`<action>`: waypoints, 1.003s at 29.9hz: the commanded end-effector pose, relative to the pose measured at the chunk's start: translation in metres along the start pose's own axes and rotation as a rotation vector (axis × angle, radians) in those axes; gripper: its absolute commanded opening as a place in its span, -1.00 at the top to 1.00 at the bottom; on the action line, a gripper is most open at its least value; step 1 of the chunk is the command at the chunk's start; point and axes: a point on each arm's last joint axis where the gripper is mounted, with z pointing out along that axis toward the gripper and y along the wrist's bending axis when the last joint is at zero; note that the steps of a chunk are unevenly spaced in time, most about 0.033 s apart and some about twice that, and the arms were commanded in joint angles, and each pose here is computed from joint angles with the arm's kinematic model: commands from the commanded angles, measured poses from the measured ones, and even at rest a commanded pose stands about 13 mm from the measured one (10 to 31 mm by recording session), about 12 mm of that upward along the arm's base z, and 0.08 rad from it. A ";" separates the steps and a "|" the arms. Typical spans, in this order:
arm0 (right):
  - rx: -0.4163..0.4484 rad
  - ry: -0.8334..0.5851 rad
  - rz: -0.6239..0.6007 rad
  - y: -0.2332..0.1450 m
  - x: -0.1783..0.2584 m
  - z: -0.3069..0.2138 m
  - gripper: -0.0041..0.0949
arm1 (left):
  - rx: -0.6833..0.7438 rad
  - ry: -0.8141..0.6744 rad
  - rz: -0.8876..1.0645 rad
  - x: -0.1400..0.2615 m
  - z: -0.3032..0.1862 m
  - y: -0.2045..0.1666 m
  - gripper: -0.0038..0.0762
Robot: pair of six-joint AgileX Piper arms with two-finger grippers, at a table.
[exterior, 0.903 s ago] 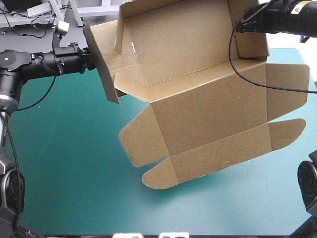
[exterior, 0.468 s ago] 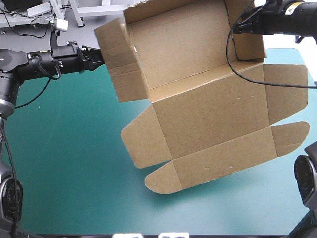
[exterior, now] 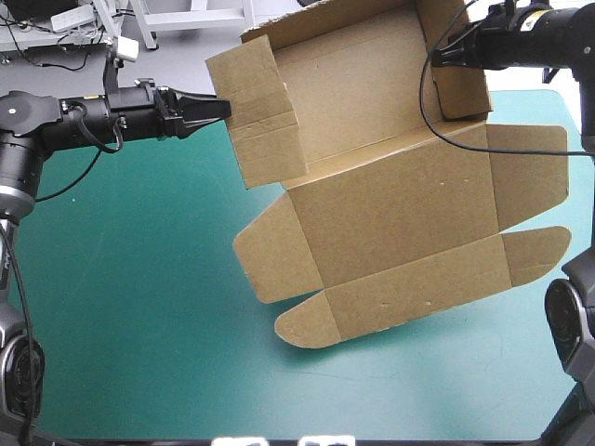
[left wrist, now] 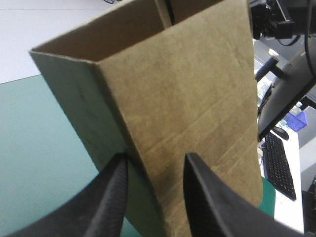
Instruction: Fold the box
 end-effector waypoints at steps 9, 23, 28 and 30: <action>-0.071 -0.058 0.021 0.010 -0.007 -0.010 0.96 | 0.062 0.014 0.074 -0.004 0.004 -0.034 0.22; -0.169 0.004 0.019 0.040 -0.003 0.019 0.96 | -0.125 -0.052 0.100 -0.011 0.008 -0.018 0.22; -0.212 0.018 0.017 0.057 -0.002 0.026 0.96 | -0.223 -0.052 0.096 -0.011 0.006 -0.010 0.22; -0.227 0.019 0.009 0.063 -0.002 0.027 0.96 | -0.281 -0.048 0.081 -0.011 0.005 -0.004 0.22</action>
